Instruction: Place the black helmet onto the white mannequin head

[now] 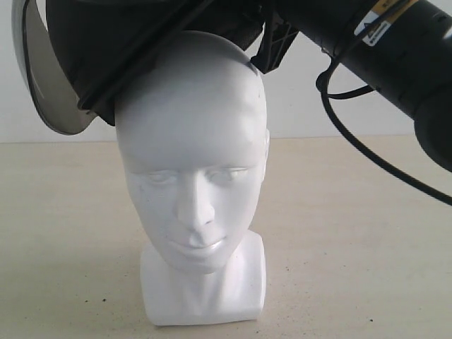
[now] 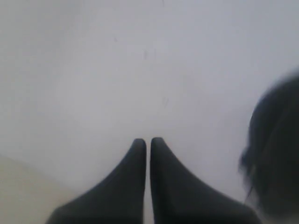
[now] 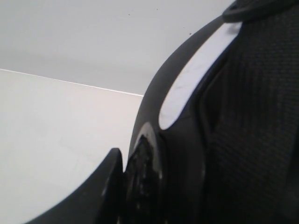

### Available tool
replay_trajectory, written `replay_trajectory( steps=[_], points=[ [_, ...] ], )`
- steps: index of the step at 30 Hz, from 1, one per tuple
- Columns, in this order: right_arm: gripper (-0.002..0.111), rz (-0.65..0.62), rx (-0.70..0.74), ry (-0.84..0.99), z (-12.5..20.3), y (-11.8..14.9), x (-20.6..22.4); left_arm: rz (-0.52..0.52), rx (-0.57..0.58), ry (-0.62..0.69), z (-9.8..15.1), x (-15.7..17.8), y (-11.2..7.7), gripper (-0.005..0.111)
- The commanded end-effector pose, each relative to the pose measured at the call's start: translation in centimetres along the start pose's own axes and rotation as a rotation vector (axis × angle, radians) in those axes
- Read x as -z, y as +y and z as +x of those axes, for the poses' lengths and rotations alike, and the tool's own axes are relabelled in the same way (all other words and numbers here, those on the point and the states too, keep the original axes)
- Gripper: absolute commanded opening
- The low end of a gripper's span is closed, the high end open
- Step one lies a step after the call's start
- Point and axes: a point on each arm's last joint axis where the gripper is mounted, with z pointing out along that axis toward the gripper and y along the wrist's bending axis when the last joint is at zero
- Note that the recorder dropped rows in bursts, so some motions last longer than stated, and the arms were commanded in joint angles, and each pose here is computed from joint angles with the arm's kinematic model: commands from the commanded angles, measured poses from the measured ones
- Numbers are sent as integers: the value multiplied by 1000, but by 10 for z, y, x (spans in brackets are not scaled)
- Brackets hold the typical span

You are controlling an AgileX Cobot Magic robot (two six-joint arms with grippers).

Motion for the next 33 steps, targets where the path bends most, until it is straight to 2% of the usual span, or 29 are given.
replay_trajectory(
  steps=[1, 3, 4, 5, 6, 7, 8, 9, 10, 11, 14, 20, 23, 26, 29, 31, 33],
  points=[
    [0, -22, 77, -29, -8, 10, 3, 119, 399, -512, -45, 12, 0, 4],
    [0, -22, 77, -29, -8, 10, 3, 174, 404, -680, -58, 22, -2, 4],
    [0, -22, 77, -29, -8, 10, 3, 209, 421, -725, -61, 25, -3, 4],
    [0, -22, 77, -29, -8, 10, 3, 238, 449, -704, -60, 24, -5, 4],
    [0, -22, 77, -29, -8, 10, 3, 243, 520, -625, -59, 19, -7, 4],
    [0, -22, 77, -29, -8, 10, 3, 226, 581, -478, -57, 11, -13, 4],
    [0, -20, 78, -28, -8, 10, 3, 192, 620, -318, -56, 4, -21, 4],
    [0, -20, 78, -28, -8, 10, 3, 160, 608, -213, -57, 0, -27, 4],
    [0, -20, 78, -28, -8, 10, 3, 130, 562, -133, -61, -5, -33, 4],
    [0, -20, 78, -28, -8, 10, 3, 105, 457, -88, -67, -13, -39, 4],
    [0, -20, 81, -24, -7, 10, 3, 75, 309, -19, -90, -39, -57, 4],
    [0, -21, 89, -16, -7, 10, 3, -45, 234, 248, -101, -124, -78, 4],
    [0, -21, 89, -16, -7, 10, 3, -65, 144, 353, -106, -168, -88, 4],
    [0, -12, 92, -17, -7, 9, 3, -76, 95, 477, -100, -211, -93, 4],
    [0, -12, 92, -17, -7, 9, 3, 13, 8, 610, -100, -245, -105, 4],
    [0, -12, 100, -17, -7, 9, 3, 147, 27, 696, -106, -264, -115, 4],
    [0, -12, 100, -17, -7, 9, 3, 263, 24, 773, -112, -282, -110, 4]
  ],
)
